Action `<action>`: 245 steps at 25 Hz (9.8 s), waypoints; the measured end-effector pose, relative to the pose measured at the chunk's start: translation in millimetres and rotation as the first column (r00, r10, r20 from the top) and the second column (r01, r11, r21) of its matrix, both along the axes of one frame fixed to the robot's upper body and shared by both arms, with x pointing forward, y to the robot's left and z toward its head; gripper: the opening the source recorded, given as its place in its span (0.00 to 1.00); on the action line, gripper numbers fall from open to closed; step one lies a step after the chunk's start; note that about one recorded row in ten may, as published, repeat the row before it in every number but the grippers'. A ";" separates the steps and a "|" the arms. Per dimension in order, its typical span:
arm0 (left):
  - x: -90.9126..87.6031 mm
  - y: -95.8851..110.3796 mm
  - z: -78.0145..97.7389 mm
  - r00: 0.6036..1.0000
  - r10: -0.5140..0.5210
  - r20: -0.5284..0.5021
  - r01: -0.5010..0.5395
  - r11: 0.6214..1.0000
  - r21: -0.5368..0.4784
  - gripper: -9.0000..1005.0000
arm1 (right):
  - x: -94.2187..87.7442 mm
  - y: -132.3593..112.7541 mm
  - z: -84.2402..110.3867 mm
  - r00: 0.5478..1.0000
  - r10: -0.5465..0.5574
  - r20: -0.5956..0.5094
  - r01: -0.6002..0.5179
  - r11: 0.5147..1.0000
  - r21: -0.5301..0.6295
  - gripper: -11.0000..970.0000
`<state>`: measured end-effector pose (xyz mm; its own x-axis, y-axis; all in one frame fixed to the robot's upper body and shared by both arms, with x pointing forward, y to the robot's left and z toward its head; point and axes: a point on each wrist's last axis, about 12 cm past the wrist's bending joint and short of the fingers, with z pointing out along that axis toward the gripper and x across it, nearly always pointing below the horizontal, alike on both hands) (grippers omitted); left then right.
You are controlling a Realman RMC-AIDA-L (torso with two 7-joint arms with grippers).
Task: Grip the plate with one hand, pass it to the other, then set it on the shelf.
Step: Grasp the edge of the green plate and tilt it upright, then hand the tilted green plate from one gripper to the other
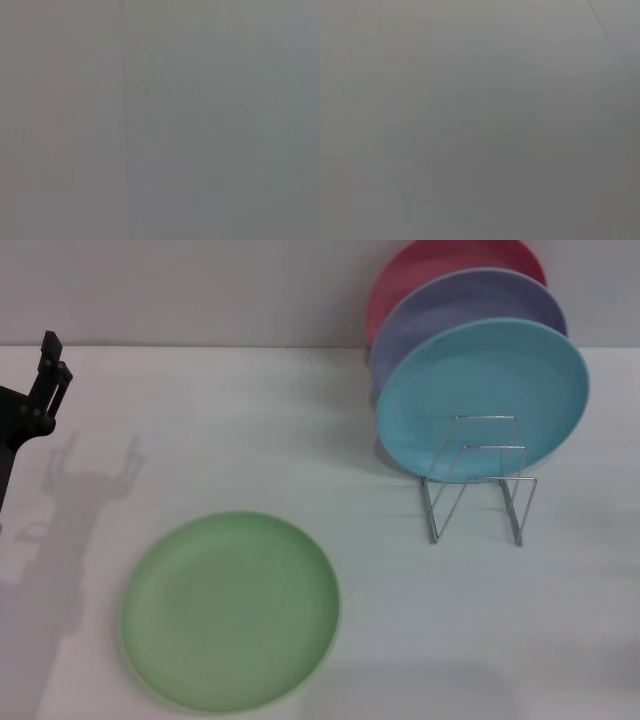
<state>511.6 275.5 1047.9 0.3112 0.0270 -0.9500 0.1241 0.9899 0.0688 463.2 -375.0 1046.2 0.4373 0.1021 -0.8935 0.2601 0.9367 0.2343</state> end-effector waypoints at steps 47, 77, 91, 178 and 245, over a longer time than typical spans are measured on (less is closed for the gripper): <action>38.5 -8.1 110.7 0.169 -0.162 -0.972 0.194 0.972 -0.128 0.81 | 11.1 -0.4 7.4 1.000 0.016 0.021 -0.015 1.000 -0.024 0.59; 32.7 -27.6 86.5 -0.082 -0.081 -0.993 0.153 0.984 -0.093 0.81 | 23.2 -6.2 16.5 0.999 0.023 0.024 -0.021 0.997 -0.078 0.59; 37.2 -37.3 80.1 -0.099 -0.060 -0.993 0.193 0.978 -0.079 0.62 | 22.0 -5.5 15.3 1.000 0.022 0.021 -0.020 0.997 -0.076 0.59; 73.1 -36.2 100.7 0.326 -0.252 -0.911 0.252 0.952 -0.173 0.04 | 12.6 -7.4 11.1 1.000 0.008 0.012 -0.007 0.997 -0.074 0.59; -79.8 -73.6 -12.9 0.987 0.007 -0.162 -0.033 0.987 -0.156 0.08 | -40.0 125.6 -22.5 0.742 0.661 -0.112 -0.670 0.737 -0.090 0.57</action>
<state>431.7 201.8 1035.0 0.1551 -0.1223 -0.9803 0.1011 0.9891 -0.1074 423.2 -249.4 1023.7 0.2355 0.2379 -0.9423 -0.4290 0.8955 0.1188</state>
